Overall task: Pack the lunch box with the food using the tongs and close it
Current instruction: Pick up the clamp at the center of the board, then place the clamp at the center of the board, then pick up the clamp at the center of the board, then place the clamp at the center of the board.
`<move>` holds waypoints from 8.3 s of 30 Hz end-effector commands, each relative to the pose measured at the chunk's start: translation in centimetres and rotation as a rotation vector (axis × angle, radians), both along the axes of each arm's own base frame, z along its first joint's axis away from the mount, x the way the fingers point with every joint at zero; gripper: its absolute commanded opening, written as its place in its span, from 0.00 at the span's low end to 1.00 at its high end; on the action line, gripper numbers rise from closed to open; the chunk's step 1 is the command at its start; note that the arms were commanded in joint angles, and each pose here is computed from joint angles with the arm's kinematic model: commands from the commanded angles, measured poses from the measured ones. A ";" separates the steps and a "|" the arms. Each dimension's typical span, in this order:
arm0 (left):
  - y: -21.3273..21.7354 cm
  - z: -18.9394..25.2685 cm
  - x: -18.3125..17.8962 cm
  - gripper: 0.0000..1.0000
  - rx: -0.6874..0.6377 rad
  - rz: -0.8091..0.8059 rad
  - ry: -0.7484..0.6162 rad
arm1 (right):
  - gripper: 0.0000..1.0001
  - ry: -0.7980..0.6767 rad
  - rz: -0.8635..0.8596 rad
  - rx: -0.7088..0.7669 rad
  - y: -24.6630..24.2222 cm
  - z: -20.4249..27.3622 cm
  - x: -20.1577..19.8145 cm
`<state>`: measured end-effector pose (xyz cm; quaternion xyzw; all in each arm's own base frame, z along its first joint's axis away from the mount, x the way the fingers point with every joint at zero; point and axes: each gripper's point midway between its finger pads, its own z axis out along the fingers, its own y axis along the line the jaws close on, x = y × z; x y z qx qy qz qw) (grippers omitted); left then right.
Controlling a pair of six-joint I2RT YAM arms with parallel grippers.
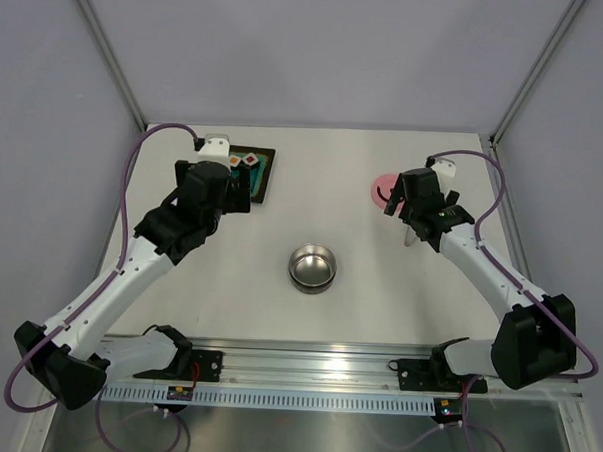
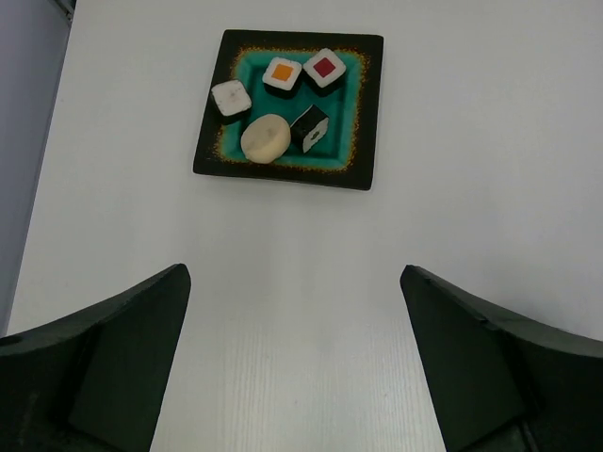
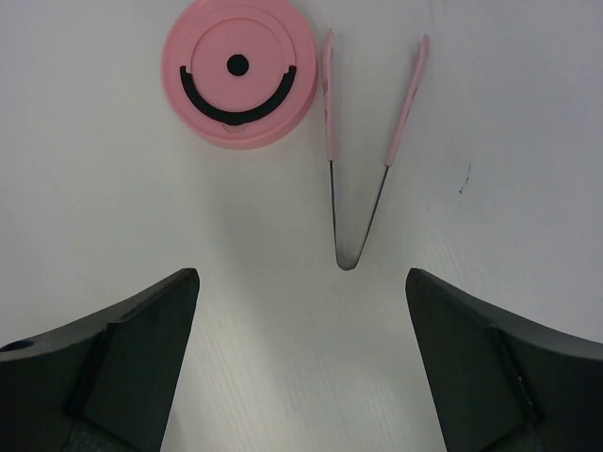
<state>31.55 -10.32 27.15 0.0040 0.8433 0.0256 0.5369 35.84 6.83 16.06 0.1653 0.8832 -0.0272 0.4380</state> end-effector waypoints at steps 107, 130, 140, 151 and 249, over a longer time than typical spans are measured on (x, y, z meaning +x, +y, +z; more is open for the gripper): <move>3.9 -4.2 -0.7 0.99 -0.193 0.205 0.204 | 0.59 0.343 0.613 0.326 34.6 -9.7 5.4; -4.8 -11.0 3.6 0.99 -0.153 0.172 0.396 | 0.93 0.098 0.190 0.166 7.0 0.5 6.6; -10.5 -16.3 6.6 0.98 -0.194 0.102 0.502 | 0.97 0.091 0.201 0.143 5.6 0.9 3.6; -13.7 -20.8 9.6 0.83 -0.144 0.077 0.570 | 0.97 0.116 0.221 0.164 5.9 0.1 2.7; -9.2 -24.6 3.4 0.49 -0.040 -0.136 0.574 | 0.98 0.148 0.229 0.202 5.9 -1.6 0.5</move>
